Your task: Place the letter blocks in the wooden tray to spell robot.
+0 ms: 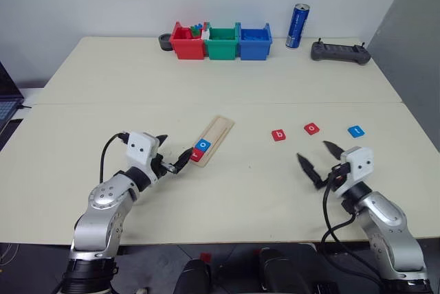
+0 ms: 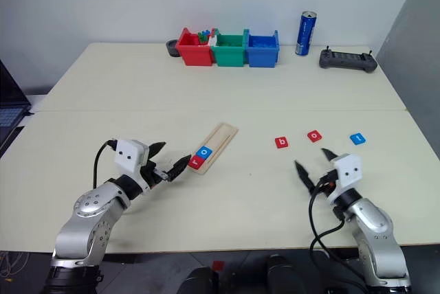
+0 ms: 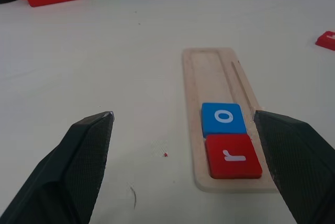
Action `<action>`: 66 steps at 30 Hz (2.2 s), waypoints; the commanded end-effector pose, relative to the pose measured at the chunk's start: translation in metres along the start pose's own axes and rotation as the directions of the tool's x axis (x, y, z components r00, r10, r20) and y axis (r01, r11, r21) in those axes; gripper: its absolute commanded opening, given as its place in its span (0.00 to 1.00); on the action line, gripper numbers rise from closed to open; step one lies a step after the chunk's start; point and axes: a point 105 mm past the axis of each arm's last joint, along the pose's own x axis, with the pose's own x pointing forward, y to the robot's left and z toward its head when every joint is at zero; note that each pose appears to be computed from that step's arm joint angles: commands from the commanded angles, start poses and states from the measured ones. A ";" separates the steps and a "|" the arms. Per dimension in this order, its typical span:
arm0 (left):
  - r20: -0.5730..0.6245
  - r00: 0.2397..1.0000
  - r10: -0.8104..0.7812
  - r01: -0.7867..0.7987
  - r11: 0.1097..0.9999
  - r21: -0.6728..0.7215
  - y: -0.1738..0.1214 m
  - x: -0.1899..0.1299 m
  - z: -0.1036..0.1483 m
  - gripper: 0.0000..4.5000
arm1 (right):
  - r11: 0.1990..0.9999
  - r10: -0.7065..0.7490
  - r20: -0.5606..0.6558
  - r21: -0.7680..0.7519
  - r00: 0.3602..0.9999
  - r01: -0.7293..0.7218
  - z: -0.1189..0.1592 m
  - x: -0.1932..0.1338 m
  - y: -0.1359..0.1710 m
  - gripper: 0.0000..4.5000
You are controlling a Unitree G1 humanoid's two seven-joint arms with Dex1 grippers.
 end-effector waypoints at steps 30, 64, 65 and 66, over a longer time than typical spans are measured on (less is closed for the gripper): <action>-0.075 0.997 0.015 -0.018 0.999 -0.041 -0.038 0.040 -0.003 1.00 | 0.913 0.403 -0.072 -0.042 0.912 -0.407 0.032 -0.008 0.056 1.00; -0.298 0.952 -0.067 0.050 0.997 -0.064 -0.046 0.038 -0.028 0.86 | 0.910 0.414 -0.088 0.000 0.906 -0.415 0.024 -0.015 0.063 1.00; -0.300 0.952 -0.064 0.047 0.997 -0.065 -0.044 0.038 -0.029 0.80 | 0.909 0.415 -0.088 -0.001 0.906 -0.416 0.025 -0.015 0.063 1.00; -0.302 0.951 -0.061 0.043 0.997 -0.067 -0.043 0.037 -0.029 0.75 | 0.908 0.417 -0.089 -0.002 0.905 -0.418 0.025 -0.015 0.063 1.00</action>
